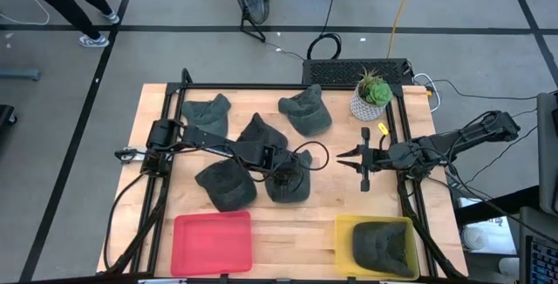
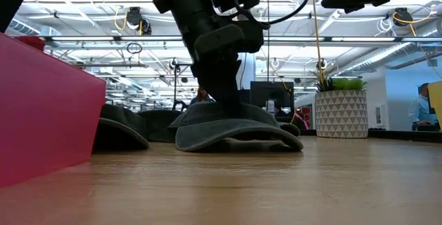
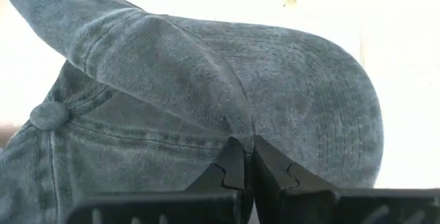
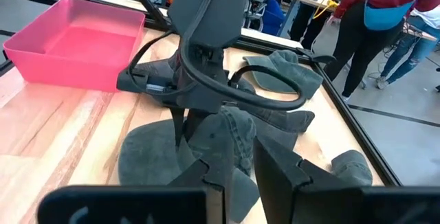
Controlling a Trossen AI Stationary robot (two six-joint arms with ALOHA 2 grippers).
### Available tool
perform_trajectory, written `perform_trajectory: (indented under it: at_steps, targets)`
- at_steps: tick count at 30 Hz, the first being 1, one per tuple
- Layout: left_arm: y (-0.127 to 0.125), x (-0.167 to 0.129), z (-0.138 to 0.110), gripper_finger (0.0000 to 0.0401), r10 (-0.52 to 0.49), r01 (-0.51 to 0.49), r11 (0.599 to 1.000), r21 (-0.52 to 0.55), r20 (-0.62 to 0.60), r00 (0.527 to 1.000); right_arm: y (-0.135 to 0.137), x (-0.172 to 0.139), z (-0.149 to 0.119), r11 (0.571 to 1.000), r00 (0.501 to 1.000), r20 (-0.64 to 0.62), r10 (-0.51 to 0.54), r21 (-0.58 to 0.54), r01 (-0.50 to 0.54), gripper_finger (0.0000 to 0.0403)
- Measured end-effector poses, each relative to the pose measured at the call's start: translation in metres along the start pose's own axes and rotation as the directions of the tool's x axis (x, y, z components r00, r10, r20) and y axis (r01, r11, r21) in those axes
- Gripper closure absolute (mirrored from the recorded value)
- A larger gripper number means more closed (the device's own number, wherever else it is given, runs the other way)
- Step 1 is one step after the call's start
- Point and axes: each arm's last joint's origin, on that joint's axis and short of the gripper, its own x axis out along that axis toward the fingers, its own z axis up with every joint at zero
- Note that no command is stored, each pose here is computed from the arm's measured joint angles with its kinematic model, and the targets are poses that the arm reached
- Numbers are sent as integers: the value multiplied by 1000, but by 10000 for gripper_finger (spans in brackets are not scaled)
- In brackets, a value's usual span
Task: Pick & Place hat
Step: Put the grey cap into the pink bin
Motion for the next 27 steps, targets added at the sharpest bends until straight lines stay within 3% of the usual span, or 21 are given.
perform_trajectory:
  at_steps: [7, 15, 22, 27]
  targets:
    - [-1, -7, 5, 392, -2, 3, 999, -54, 11, 1000, -2, -4, 0, 1000, 1000, 8, -1, 7, 1, 358]
    - [-7, -42, 38, 389, 16, -11, 997, -79, 62, 998, -3, -7, -2, 1000, 1000, -7, 1, -1, -1, 358]
    - [-19, -85, 53, 385, 141, -138, 981, -133, 14, 990, -4, -11, -4, 1000, 1000, -22, 1, 6, -1, 358]
    - [-33, -104, 47, 393, 289, -292, 936, -196, -46, 956, -5, -12, -4, 1000, 1000, -22, 2, 24, -1, 358]
